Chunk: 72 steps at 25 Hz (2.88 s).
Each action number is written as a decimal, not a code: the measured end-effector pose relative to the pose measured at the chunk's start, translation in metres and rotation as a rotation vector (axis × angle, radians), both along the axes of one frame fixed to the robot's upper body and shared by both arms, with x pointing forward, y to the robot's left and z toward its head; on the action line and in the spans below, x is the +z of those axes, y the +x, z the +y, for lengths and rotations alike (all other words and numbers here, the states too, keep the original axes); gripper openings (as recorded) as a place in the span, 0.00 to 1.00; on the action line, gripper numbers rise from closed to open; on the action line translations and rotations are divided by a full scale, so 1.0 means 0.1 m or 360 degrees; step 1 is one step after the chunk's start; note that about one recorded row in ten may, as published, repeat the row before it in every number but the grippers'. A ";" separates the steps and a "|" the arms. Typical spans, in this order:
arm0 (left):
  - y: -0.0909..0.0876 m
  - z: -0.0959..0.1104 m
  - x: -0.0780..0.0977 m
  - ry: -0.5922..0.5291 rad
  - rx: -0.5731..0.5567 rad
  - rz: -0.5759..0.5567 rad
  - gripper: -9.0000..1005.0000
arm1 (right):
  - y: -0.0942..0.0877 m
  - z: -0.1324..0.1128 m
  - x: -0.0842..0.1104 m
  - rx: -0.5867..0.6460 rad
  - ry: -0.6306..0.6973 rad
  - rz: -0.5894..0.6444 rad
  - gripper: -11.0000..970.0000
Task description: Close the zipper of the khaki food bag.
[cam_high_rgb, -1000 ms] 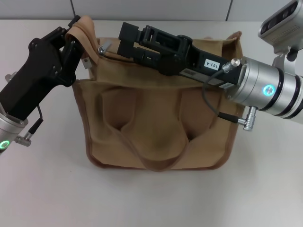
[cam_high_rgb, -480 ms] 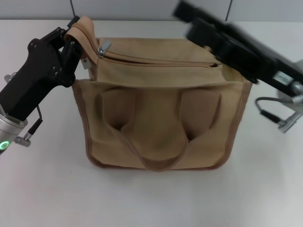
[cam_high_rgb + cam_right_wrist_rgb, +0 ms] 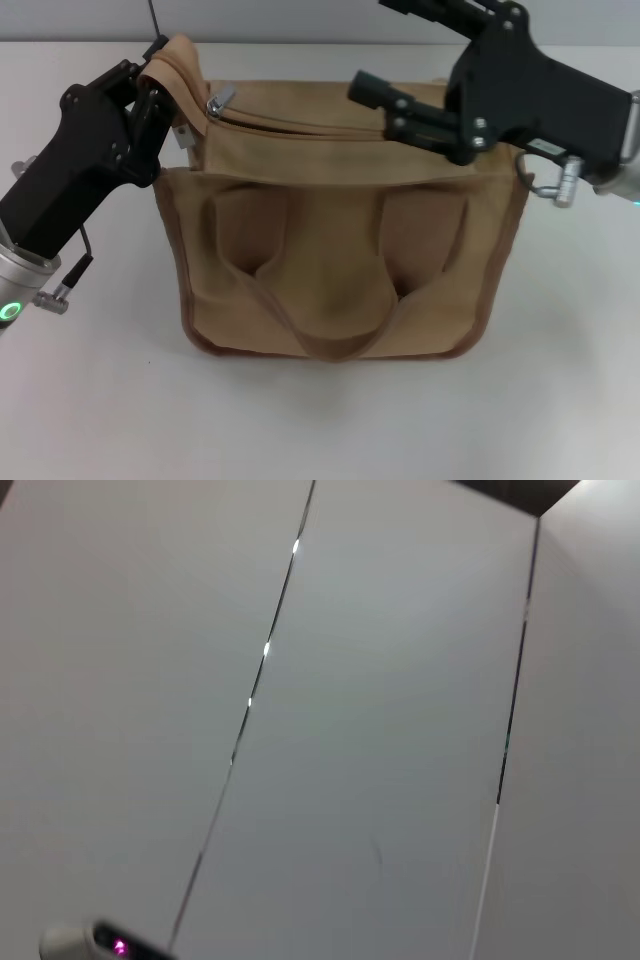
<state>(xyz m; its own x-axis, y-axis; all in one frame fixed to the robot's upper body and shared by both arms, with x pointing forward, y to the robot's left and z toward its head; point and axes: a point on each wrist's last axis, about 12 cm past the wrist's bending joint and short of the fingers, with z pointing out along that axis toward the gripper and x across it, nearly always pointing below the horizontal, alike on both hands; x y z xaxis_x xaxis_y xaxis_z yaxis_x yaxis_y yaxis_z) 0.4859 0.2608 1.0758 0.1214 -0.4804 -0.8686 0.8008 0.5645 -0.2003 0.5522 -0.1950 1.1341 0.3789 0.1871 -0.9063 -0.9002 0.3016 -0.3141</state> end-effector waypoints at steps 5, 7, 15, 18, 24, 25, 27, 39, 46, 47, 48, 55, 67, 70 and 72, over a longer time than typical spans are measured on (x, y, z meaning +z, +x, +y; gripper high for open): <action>0.01 -0.02 0.01 -0.0009 -0.0010 -0.0003 0.08 | 0.05 0.12 0.02 -0.0099 -0.0087 -0.0302 0.76; 0.02 -0.03 0.01 -0.0010 -0.0015 -0.0006 0.08 | 0.06 0.18 0.03 -0.0151 -0.0113 -0.0434 0.76; 0.08 -0.10 0.05 -0.0037 -0.0037 -0.0016 0.08 | 0.11 0.24 0.04 -0.0340 -0.0187 -0.0739 0.76; 0.11 -0.12 0.07 -0.0049 -0.0041 -0.0022 0.08 | 0.13 0.24 0.05 -0.0387 -0.0231 -0.0831 0.76; 0.14 -0.15 0.08 -0.0058 -0.0043 -0.0018 0.08 | 0.15 0.31 0.01 -0.0402 -0.0350 -0.0906 0.75; 0.14 -0.15 0.08 -0.0059 -0.0042 -0.0015 0.08 | 0.15 0.33 0.00 -0.0395 -0.0374 -0.0913 0.75; 0.14 -0.16 0.07 -0.0060 -0.0031 -0.0015 0.08 | 0.15 0.37 -0.03 -0.0389 -0.0419 -0.0929 0.76; 0.16 -0.21 0.08 -0.0066 -0.0031 -0.0029 0.08 | 0.18 0.55 -0.06 -0.0368 -0.0521 -0.0931 0.75; 0.16 -0.27 0.09 -0.0086 -0.0069 -0.0026 0.08 | 0.20 0.62 -0.04 -0.0361 -0.0542 -0.0942 0.75; 0.16 -0.27 0.09 -0.0091 -0.0073 -0.0025 0.08 | 0.20 0.63 -0.04 -0.0365 -0.0534 -0.0940 0.75; 0.16 -0.27 0.09 -0.0091 -0.0073 -0.0025 0.08 | 0.20 0.63 -0.03 -0.0369 -0.0525 -0.0935 0.75; 0.15 -0.29 0.09 -0.0093 -0.0094 -0.0020 0.08 | 0.19 0.69 -0.06 -0.0372 -0.0533 -0.0905 0.75; 0.11 -0.26 0.06 -0.0097 -0.0074 -0.0006 0.08 | 0.10 0.71 -0.12 -0.0383 -0.0516 -0.0943 0.74; 0.11 -0.26 0.06 -0.0096 -0.0074 -0.0005 0.08 | 0.10 0.70 -0.13 -0.0387 -0.0520 -0.0937 0.72; 0.11 -0.26 0.06 -0.0097 -0.0076 -0.0006 0.08 | 0.10 0.70 -0.15 -0.0392 -0.0529 -0.0934 0.71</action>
<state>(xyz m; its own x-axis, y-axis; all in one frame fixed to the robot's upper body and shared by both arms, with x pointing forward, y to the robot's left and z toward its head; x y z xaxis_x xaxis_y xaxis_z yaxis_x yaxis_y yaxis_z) 0.4964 0.2345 1.0816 0.1004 -0.5375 -0.8373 0.8272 0.5127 -0.2300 0.5618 -0.1255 1.1196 0.8170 -0.2171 -0.5342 -0.4726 0.2786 -0.8361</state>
